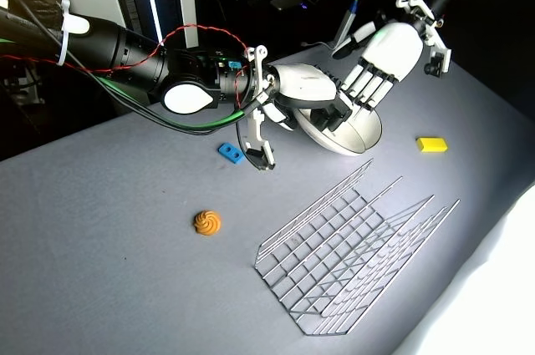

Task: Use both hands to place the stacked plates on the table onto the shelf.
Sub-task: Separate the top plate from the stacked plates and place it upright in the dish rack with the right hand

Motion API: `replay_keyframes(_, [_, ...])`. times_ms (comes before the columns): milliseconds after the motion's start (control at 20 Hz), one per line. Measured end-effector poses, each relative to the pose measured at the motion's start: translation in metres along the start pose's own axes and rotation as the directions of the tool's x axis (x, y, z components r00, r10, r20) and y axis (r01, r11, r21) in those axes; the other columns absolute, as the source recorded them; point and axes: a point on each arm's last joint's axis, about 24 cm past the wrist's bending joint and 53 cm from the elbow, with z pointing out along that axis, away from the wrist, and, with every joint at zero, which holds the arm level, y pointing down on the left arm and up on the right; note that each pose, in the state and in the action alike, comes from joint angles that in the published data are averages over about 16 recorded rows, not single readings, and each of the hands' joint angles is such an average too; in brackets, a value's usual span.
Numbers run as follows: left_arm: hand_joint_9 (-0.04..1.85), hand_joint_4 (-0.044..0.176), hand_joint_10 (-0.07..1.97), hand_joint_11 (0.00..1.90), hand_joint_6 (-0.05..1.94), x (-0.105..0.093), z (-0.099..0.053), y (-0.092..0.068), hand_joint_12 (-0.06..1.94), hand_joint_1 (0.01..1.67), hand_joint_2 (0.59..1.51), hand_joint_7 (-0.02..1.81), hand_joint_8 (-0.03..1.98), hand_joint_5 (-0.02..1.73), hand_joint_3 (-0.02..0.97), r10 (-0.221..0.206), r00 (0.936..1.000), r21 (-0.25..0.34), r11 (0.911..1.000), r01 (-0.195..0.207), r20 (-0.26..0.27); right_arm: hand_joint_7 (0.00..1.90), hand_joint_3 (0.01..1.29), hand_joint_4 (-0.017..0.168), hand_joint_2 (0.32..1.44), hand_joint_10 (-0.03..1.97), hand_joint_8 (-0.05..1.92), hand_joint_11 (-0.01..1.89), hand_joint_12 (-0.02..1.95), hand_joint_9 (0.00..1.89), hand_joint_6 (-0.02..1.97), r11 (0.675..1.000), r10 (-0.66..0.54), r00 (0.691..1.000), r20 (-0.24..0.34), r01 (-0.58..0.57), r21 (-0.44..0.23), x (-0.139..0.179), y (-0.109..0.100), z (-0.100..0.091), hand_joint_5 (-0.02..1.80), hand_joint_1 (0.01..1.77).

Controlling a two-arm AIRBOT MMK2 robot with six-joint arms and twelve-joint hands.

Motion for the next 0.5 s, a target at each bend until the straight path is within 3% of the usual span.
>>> replay_keyframes(500, [0.03, 0.005, 0.01, 0.02, 0.02, -0.008, -0.040, 0.021, 0.00, 0.01, 1.153, 0.04, 0.00, 0.08, 0.012, -0.039, 0.9990, -0.091, 0.9950, 0.041, 0.021, 1.02, 0.01, 0.007, 0.96, 1.15, 1.04, 0.65, 1.53, 0.95, 0.57, 1.000, -0.026, 0.999, 0.038, 0.026, 0.010, -0.037, 0.001, -0.016, 1.03, 1.19])
